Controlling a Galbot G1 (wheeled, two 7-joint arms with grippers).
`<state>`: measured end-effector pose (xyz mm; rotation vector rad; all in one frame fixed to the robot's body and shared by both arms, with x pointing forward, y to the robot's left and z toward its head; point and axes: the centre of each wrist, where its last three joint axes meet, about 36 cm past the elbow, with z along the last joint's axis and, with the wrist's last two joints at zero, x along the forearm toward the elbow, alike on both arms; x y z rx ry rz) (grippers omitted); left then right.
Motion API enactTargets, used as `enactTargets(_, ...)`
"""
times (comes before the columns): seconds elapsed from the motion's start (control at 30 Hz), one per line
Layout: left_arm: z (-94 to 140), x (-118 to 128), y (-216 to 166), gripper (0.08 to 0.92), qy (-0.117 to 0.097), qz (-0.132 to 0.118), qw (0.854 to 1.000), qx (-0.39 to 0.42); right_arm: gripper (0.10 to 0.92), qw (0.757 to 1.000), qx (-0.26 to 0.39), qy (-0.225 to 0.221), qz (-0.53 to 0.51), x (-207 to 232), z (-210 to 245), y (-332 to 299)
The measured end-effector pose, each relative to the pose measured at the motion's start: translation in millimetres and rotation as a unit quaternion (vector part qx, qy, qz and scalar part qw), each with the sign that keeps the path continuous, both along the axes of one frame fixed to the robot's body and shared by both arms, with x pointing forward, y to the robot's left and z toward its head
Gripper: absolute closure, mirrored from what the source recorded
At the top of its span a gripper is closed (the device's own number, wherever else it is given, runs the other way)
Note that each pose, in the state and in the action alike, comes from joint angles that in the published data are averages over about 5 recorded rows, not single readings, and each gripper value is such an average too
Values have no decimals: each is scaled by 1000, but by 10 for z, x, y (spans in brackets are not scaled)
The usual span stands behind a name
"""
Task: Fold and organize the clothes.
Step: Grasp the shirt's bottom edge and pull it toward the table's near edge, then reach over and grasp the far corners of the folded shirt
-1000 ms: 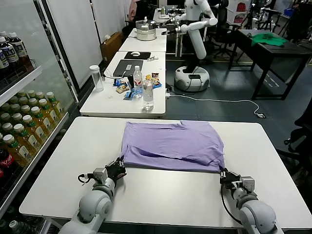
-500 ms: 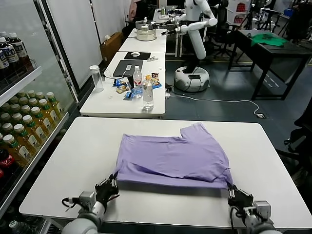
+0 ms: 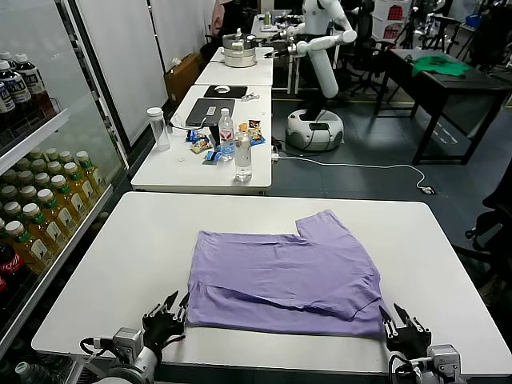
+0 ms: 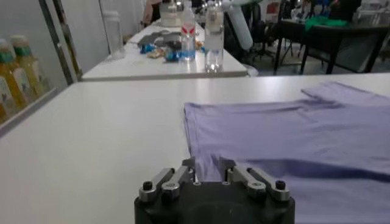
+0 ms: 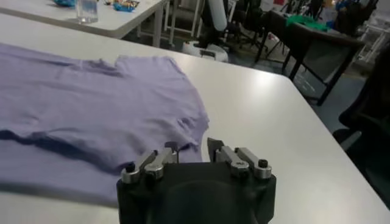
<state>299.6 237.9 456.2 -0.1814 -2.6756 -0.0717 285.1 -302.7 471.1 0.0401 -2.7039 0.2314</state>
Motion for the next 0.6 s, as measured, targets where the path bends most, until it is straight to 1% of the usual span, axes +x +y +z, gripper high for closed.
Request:
enactTargets(0.1, 16, 150, 6, 398, -4, 2, 1000, -3, 305, 1000, 5, -9, 1, 244, -15, -31)
enactTargets(0.2, -12, 365, 14, 311, -5, 7, 1000, -8, 233, 1000, 11, -14, 4, 550, -52, -53)
enactTargets(0.27, -47, 532, 15, 261, -4, 10, 1000, -11, 209, 1000, 15, -16, 6, 774, -82, -61)
enactTargets(0.33, -86, 711, 10, 207, -3, 13, 1000, -13, 203, 1000, 19, -15, 8, 1012, -112, -66)
enactTargets(0.43, -141, 990, -10, 181, -1, 17, 1000, -12, 200, 1000, 25, -10, 11, 1366, -152, -81)
enactTargets(0.6, -205, 1442, -60, 177, 4, 21, 1000, -8, 200, 999, 35, 5, 14, 1887, -201, -106)
